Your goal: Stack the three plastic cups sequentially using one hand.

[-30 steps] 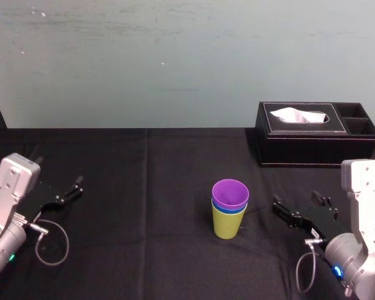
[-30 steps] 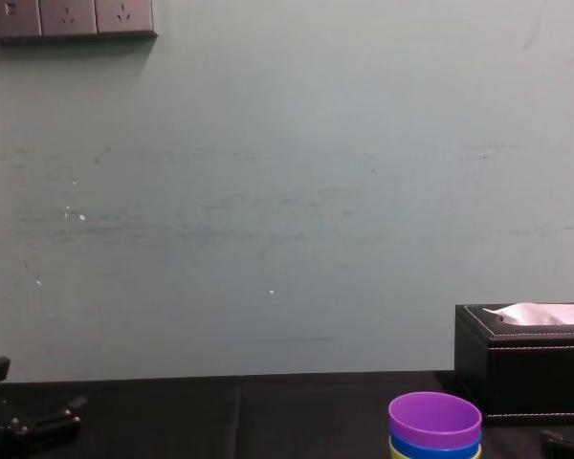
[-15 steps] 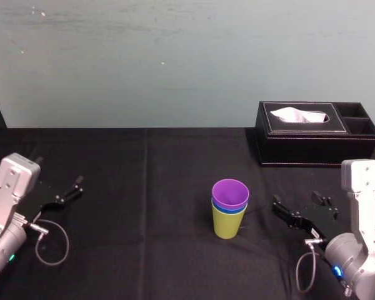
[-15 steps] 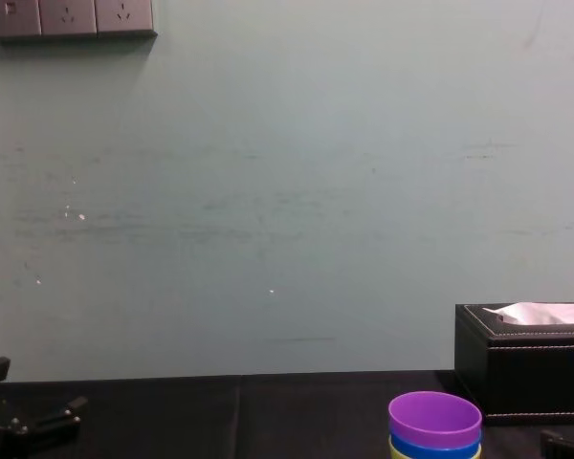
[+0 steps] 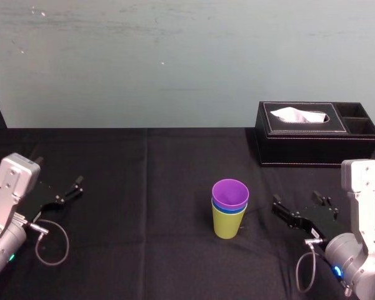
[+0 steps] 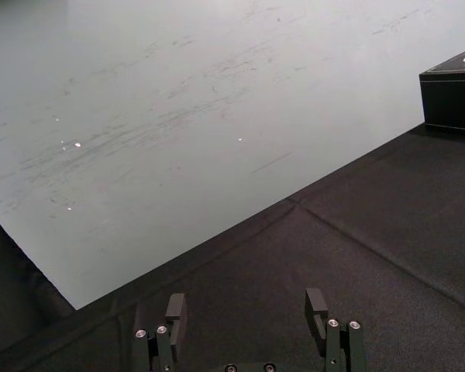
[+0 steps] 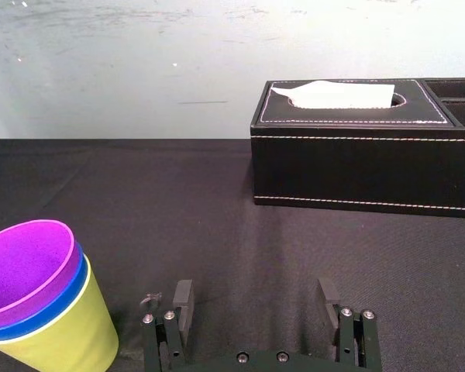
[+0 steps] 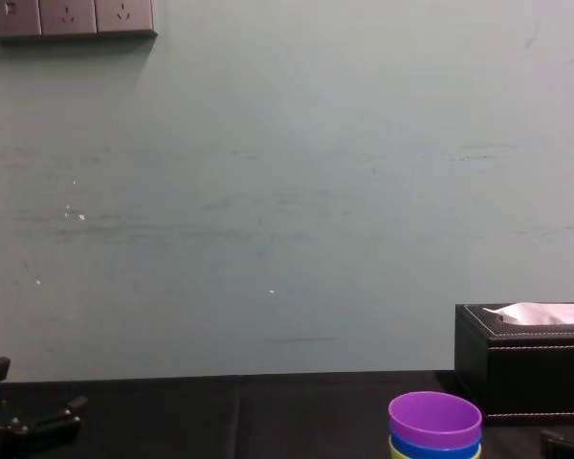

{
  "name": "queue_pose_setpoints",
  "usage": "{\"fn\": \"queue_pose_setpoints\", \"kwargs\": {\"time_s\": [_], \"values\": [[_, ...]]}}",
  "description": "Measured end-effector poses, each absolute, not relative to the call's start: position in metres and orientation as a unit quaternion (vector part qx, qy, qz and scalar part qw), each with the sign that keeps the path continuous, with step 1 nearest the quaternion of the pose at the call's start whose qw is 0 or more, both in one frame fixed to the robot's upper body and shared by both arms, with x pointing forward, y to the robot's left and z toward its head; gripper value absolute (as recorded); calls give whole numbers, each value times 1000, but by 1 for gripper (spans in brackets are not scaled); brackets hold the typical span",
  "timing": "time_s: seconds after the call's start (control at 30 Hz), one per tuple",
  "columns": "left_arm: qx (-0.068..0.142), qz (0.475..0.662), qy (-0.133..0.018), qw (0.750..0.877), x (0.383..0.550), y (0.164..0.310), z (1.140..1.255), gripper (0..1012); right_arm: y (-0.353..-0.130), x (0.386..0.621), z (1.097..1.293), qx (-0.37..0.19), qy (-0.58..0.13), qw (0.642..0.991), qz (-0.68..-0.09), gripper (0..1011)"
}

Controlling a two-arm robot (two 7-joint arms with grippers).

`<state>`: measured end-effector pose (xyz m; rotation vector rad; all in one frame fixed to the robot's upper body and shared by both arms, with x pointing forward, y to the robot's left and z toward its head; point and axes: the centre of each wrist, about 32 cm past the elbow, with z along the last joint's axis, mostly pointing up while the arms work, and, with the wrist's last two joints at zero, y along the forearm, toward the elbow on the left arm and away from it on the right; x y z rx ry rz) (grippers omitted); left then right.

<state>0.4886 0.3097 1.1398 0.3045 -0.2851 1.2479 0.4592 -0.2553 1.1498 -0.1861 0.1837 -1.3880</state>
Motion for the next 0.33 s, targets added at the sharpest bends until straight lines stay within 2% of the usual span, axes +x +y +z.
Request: {"fn": "queue_pose_setpoints", "kwargs": {"time_s": [0.33], "values": [[141, 580, -132, 791, 489, 310, 1140, 1000, -255, 459, 1150, -85, 84, 761, -638, 1000]]}}
